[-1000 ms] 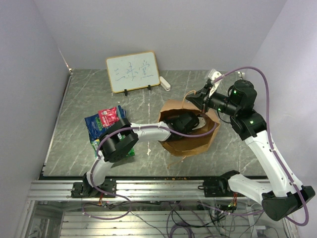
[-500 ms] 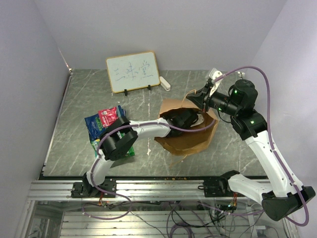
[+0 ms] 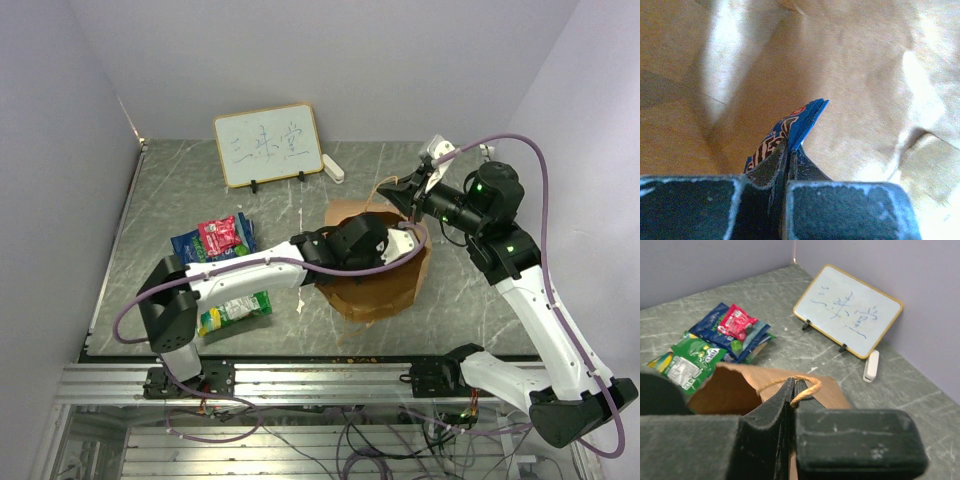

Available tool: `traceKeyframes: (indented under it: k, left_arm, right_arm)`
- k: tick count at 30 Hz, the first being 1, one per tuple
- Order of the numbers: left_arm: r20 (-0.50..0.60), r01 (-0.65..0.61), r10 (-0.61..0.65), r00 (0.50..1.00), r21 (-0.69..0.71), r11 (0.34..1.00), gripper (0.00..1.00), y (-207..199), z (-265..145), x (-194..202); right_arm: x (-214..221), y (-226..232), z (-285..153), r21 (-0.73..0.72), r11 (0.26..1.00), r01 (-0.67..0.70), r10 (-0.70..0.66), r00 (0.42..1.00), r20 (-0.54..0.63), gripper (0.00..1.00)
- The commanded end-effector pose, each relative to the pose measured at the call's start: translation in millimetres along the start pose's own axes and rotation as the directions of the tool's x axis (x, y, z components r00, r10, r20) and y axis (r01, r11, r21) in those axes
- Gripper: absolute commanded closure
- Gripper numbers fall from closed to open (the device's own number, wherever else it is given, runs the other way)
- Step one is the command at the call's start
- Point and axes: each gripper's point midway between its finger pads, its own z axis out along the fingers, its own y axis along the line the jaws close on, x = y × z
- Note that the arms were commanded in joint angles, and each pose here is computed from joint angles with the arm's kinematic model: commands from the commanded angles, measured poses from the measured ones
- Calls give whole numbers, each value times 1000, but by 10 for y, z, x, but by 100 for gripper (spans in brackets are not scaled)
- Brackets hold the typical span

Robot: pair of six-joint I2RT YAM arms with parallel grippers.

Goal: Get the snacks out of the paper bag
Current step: Take out the snack from the paper bag, then place the snack at the center of the board.

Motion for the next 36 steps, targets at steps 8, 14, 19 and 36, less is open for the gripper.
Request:
traceKeyframes:
  k: [8,14,19,36]
  left_arm:
    - [310,187,-238,920,187,964,93,-86,-1452,-940]
    - [383,235,-239,892,60,970,93,222,-2105,-989]
    - [413,392,-249,876,-309,866,93,904,-2605,-584]
    - [-107,124,-370,923,-827,549,93,1718,-2433,1238]
  right_arm:
    - [291,-171,36,84,996,-27,34,996,-78,100]
    - [322,-188,48,93,995,-32,39,996,-80,100]
    - [334,-197,42,100,994,-33,40,996,-77,100]
    - [362,-156,43,80,996,-33,40,996,-81,100]
